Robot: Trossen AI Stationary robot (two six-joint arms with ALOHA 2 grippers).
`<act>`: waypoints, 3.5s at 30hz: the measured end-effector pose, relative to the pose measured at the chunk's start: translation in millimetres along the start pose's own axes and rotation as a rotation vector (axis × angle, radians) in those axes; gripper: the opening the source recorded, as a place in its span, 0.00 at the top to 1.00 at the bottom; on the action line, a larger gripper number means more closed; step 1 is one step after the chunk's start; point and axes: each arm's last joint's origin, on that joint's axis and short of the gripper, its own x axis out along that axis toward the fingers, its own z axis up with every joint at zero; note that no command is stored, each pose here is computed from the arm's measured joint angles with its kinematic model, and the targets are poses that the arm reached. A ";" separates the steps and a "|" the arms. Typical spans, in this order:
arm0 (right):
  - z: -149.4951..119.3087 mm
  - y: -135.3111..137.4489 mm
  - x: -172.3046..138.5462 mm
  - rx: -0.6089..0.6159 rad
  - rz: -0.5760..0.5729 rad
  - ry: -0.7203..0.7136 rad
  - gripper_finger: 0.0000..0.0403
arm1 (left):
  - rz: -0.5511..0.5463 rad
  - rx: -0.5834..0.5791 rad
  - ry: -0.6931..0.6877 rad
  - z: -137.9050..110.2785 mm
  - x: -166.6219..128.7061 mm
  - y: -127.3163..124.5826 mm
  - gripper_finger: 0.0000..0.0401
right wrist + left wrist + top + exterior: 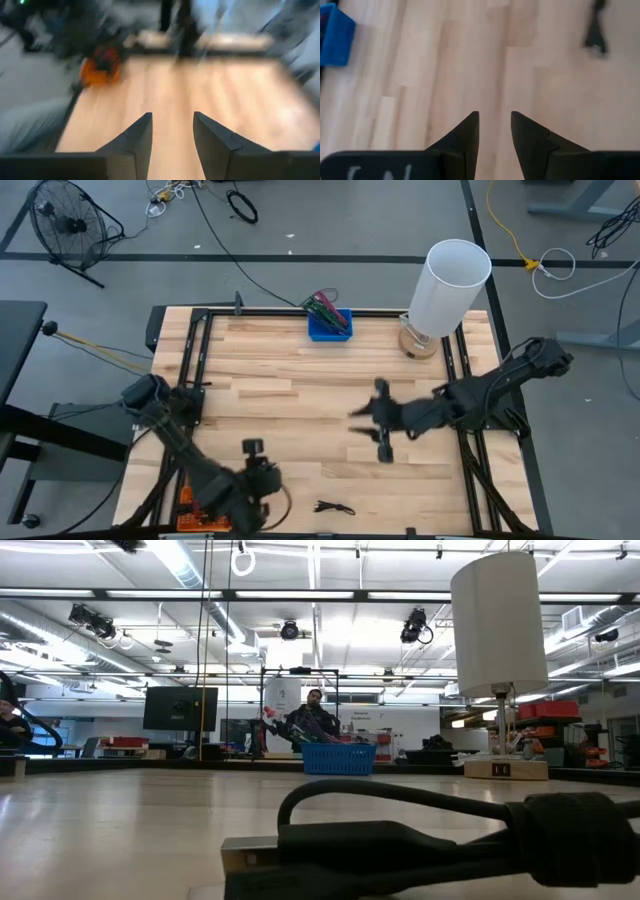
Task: Pick & Place USB Port
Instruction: Put the black charger cable into the orange basket
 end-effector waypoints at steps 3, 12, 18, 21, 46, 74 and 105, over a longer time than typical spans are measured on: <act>-20.1 16.5 15.5 0.026 0.021 0.138 0.64 | 0.033 0.010 0.018 11.6 12.7 13.5 0.71; -85.6 60.7 81.4 0.055 0.047 0.441 0.64 | 0.107 -0.072 0.056 34.3 40.0 46.9 0.71; -123.9 71.2 121.9 0.091 0.113 0.586 0.64 | 0.127 -0.101 0.069 39.8 47.5 57.2 0.71; -134.8 74.2 136.5 0.141 0.185 0.622 0.64 | 0.130 -0.104 0.071 40.6 48.6 58.8 0.71; -147.8 97.0 152.3 0.261 0.408 0.633 0.58 | 0.125 -0.091 0.069 39.5 47.1 56.6 0.71; -160.6 97.5 168.5 0.199 0.512 0.626 0.98 | 0.115 -0.095 0.075 39.5 47.3 56.1 0.71; 18.2 -98.0 4.6 0.029 -0.124 -0.045 1.00 | 0.278 -0.009 -0.329 98.4 30.1 67.7 0.71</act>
